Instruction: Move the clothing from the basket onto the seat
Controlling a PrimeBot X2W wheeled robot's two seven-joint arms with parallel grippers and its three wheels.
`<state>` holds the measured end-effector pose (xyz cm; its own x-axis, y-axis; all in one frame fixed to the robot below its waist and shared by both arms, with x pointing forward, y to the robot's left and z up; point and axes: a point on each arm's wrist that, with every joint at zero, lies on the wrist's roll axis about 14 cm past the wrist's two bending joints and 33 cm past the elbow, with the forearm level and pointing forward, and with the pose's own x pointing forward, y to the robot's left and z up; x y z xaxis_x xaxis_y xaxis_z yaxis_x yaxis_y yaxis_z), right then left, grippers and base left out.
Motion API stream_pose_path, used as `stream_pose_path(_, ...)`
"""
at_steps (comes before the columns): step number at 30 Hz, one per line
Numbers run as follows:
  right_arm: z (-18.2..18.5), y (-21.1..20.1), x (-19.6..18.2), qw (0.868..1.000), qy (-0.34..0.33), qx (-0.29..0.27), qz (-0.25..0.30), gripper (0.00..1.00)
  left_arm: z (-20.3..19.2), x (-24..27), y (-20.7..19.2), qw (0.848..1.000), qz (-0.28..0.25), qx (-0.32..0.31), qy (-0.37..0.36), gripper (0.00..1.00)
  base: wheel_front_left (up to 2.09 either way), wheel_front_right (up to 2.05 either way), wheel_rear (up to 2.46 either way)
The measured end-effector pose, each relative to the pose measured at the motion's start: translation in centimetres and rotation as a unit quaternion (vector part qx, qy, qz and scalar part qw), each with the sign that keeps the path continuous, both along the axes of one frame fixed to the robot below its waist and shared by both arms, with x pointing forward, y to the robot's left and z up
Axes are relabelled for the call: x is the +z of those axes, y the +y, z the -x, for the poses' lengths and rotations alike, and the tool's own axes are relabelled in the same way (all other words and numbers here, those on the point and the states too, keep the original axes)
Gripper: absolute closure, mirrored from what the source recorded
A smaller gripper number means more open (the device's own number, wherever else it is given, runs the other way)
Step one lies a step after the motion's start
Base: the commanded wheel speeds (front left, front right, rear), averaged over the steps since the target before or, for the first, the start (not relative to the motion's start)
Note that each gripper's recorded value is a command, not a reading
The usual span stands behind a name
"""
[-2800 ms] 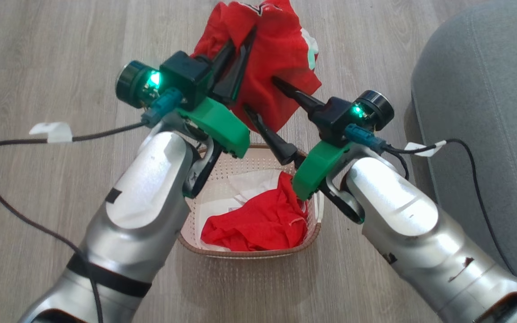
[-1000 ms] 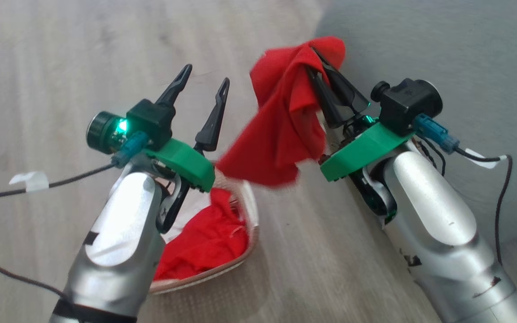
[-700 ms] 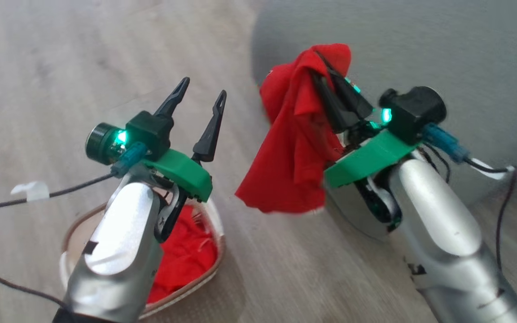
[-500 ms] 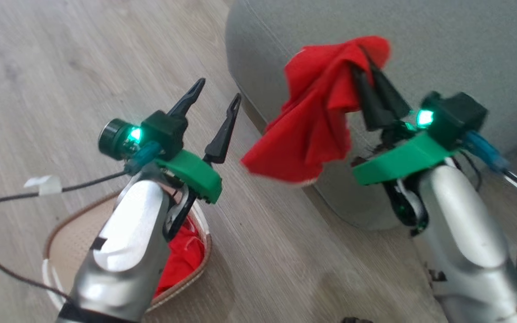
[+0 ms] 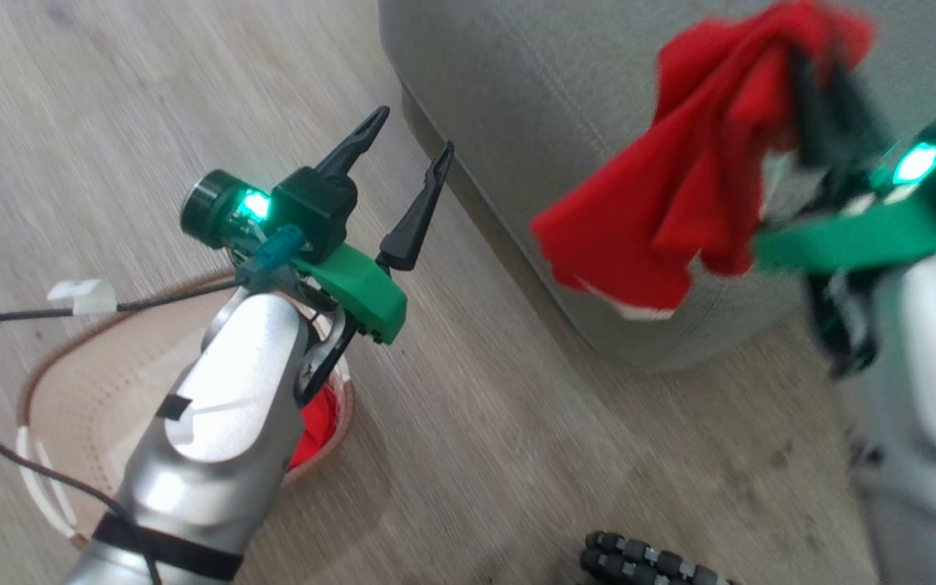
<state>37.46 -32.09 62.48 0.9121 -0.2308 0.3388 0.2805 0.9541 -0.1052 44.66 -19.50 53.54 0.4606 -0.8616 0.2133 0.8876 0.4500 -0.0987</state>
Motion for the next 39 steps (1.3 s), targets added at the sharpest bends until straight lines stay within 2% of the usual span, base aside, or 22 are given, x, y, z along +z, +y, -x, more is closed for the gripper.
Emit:
stream_pose_path(8,-3.9,-5.9,4.3,0.995,-0.008,-0.06,0.078,1.0,-2.5,-3.3,0.7,1.0,-0.005,-0.001,0.011,0.0,0.0,0.0,0.0)
stream_pose_path(19,-8.8,-13.1,7.2,0.981,-0.001,-0.149,0.125,1.0,-5.3,-8.4,2.0,0.999,-0.008,0.004,0.038,0.0,0.0,0.0,0.0)
stream_pose_path(30,-12.1,-20.7,3.6,0.964,0.044,-0.247,0.092,1.0,-7.4,-13.8,4.8,0.998,-0.027,0.019,0.062,0.0,0.0,0.0,0.0)
stream_pose_path(35,-12.4,-23.3,-0.3,0.952,0.083,-0.287,0.069,1.0,-7.7,-16.0,6.2,0.996,-0.034,0.024,0.074,0.0,0.0,0.0,0.0)
stream_pose_path(39,-12.8,-24.1,-5.6,0.943,0.136,-0.302,0.024,1.0,-8.1,-16.8,7.1,0.996,-0.031,0.03,0.078,0.0,0.0,0.0,0.0)
